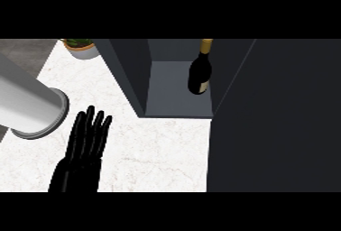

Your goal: Pick up the wine, place it into the cabinet and close the cabinet

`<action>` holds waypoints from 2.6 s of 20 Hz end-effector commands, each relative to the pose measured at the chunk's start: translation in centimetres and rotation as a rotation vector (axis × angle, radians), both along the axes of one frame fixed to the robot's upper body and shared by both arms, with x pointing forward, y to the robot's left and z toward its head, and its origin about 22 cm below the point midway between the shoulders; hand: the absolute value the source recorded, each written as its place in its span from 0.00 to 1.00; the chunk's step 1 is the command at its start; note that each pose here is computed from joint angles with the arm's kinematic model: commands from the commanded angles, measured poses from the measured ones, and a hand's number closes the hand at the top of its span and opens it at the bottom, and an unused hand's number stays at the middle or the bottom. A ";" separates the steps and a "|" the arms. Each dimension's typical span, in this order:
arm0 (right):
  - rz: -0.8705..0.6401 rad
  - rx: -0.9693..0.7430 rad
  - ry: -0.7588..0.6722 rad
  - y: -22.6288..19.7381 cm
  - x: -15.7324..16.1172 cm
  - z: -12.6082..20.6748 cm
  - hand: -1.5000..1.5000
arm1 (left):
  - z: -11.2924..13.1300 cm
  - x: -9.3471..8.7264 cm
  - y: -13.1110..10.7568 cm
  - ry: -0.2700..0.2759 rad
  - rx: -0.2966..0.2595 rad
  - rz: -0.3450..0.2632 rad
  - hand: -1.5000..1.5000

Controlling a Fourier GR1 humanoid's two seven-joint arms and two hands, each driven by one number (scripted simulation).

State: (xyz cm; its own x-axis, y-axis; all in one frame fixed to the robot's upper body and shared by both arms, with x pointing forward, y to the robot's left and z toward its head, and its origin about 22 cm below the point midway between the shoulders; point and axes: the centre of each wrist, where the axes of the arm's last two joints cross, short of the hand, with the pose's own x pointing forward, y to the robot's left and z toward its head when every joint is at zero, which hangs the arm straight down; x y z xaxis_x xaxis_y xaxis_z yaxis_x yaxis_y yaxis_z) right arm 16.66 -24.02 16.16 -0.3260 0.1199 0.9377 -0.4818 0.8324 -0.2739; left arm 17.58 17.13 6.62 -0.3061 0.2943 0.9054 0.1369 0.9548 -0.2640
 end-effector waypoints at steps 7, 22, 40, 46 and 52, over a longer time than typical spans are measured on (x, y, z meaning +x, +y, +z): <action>0.252 0.020 0.148 3.9 -4.0 1.1 1.00 | 0.9 -4.2 4.7 -0.015 0.010 0.116 0.00; 0.295 -0.013 0.062 13.1 -4.4 2.4 1.00 | 3.2 -7.9 14.9 -0.053 0.036 0.136 0.00; 0.094 -0.047 -0.001 23.0 6.5 6.2 1.00 | 5.3 -8.9 19.1 -0.047 0.025 0.101 0.00; 0.030 -0.081 -0.015 21.8 12.4 6.3 1.00 | 5.6 -8.4 18.6 -0.019 0.043 0.088 0.00; -0.027 -0.090 -0.044 20.7 16.6 5.9 1.00 | 5.9 -7.7 16.4 0.007 0.017 0.028 0.00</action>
